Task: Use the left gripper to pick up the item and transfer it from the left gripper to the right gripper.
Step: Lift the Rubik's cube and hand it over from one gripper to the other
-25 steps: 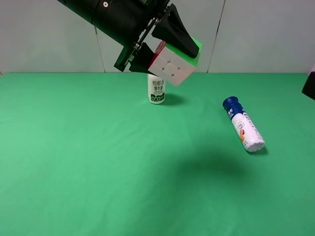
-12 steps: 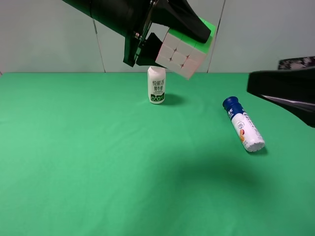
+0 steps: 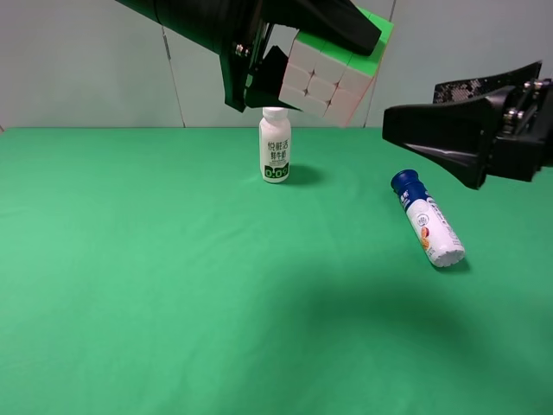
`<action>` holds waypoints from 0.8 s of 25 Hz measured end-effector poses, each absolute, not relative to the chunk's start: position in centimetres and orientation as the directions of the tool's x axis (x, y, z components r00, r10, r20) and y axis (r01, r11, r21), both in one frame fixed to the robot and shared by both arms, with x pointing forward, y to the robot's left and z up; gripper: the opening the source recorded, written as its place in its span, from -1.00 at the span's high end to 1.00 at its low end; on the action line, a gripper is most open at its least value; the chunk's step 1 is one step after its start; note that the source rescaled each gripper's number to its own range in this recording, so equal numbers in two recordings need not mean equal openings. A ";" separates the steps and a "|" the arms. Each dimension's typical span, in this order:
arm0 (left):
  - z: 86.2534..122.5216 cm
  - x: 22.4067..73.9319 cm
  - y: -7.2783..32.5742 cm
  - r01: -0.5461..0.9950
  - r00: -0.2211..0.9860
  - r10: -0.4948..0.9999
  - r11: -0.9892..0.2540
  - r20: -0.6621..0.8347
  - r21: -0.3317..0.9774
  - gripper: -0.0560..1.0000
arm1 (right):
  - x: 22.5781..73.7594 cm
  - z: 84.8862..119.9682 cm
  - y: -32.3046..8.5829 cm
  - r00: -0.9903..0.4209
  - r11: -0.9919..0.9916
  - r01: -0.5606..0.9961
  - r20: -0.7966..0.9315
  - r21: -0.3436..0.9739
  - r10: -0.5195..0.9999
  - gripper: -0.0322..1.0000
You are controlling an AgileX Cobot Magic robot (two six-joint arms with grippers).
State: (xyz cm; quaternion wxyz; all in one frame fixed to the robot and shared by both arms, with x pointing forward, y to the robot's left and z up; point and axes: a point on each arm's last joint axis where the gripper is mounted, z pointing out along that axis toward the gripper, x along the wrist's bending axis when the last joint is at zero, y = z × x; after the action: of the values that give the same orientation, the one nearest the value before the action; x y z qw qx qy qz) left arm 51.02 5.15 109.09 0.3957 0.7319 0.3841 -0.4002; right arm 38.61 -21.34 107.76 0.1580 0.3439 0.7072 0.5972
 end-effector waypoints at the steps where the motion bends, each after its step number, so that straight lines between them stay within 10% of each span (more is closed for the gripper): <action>1: 109.1 51.0 5.1 0.879 0.385 0.245 -0.392 -0.890 0.272 0.89 | 38.9 107.7 -21.3 -0.717 0.050 0.284 0.178 0.958 0.674 -1.00; 20: 108.3 51.4 5.0 0.883 0.370 0.252 -0.394 -0.894 0.254 0.89 | 40.1 107.6 -20.0 -0.836 0.080 0.116 0.054 0.990 0.547 -1.00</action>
State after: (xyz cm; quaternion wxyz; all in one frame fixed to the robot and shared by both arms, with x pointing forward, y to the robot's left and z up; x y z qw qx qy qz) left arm 51.40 4.99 108.32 0.3897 0.7300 0.3889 -0.4049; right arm 40.11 -19.97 107.62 0.1688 0.2317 0.7154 0.6372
